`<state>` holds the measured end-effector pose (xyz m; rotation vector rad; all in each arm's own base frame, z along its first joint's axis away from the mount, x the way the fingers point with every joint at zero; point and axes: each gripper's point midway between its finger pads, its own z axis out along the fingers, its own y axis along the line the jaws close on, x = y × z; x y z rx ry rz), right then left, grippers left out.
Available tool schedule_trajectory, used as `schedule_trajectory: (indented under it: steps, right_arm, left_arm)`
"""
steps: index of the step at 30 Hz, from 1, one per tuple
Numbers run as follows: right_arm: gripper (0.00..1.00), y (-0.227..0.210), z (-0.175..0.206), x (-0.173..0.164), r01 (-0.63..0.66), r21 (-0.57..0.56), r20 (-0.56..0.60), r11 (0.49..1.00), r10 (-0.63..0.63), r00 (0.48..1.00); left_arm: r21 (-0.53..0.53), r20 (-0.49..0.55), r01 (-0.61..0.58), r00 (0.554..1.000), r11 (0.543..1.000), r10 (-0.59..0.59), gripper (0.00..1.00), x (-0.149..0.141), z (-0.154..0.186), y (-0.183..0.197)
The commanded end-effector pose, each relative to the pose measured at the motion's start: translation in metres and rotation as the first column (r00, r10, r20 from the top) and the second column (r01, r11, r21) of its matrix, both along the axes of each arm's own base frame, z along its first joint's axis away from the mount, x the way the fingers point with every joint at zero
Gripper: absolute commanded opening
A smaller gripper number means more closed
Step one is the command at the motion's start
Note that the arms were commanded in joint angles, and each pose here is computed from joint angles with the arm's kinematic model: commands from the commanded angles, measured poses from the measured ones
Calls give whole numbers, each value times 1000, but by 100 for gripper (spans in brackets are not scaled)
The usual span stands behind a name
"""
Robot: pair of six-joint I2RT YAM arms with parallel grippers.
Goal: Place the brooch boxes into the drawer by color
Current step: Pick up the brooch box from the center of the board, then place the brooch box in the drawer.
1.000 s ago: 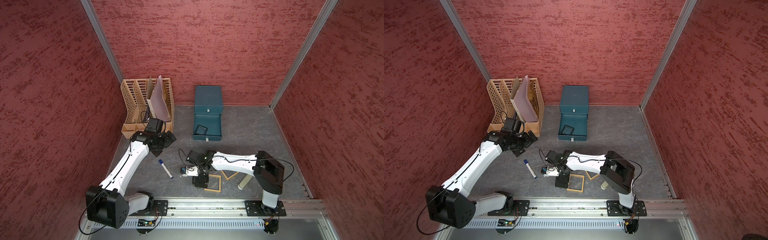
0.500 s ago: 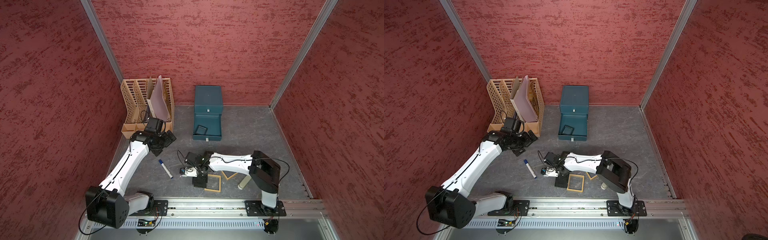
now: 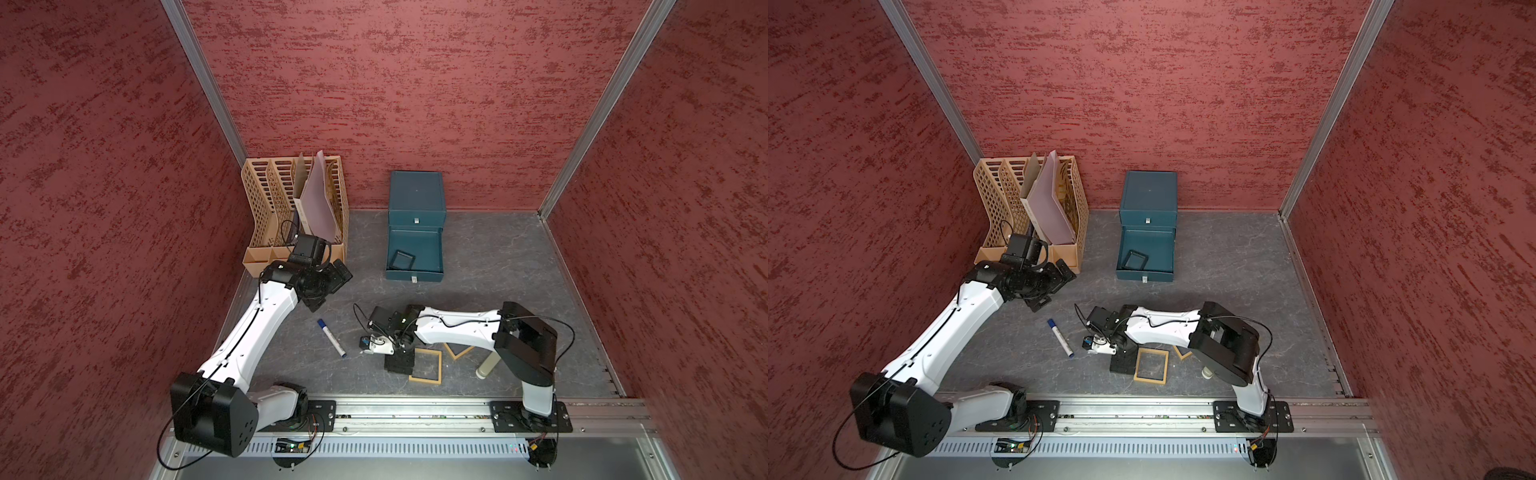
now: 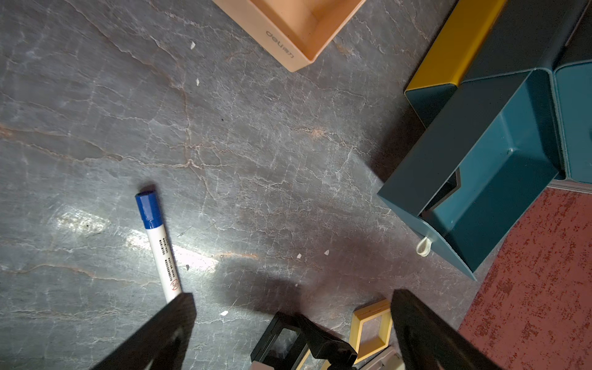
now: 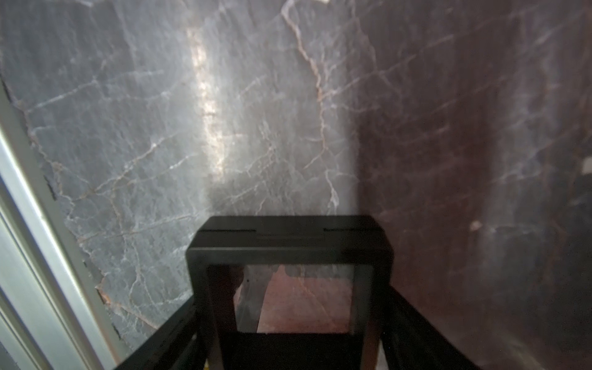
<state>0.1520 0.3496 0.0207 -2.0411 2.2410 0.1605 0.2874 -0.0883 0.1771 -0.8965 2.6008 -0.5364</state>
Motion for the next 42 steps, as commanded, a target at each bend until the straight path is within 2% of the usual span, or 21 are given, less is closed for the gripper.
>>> schedule_trajectory:
  steps: [1,4,10,19,25,33,42]
  right_arm:
    - [79,9,5,7,21,17,43,1000,-21,999]
    - [71,11,6,8,37,19,44,999,-37,998]
    - [70,15,21,13,106,59,55,993,-109,992]
    - [72,30,78,22,194,209,83,958,-215,973]
    - [71,33,118,43,272,284,99,919,-310,945]
    - [66,22,172,95,443,398,98,803,-518,850]
    - [60,-8,212,174,670,467,34,578,-768,639]
  left_arm:
    - [-3,23,7,1000,1000,-7,100,4,9,0]
    - [-3,18,5,1000,1000,-5,100,4,6,0]
    - [-2,15,7,1000,1000,-7,100,3,5,0]
    - [-14,11,26,1000,1000,-26,100,9,-2,-6]
    - [-37,13,45,999,998,-45,100,18,-4,-13]
    - [-49,20,48,999,998,-47,100,26,-3,-21]
    - [-57,13,70,997,996,-70,100,33,-11,-40]
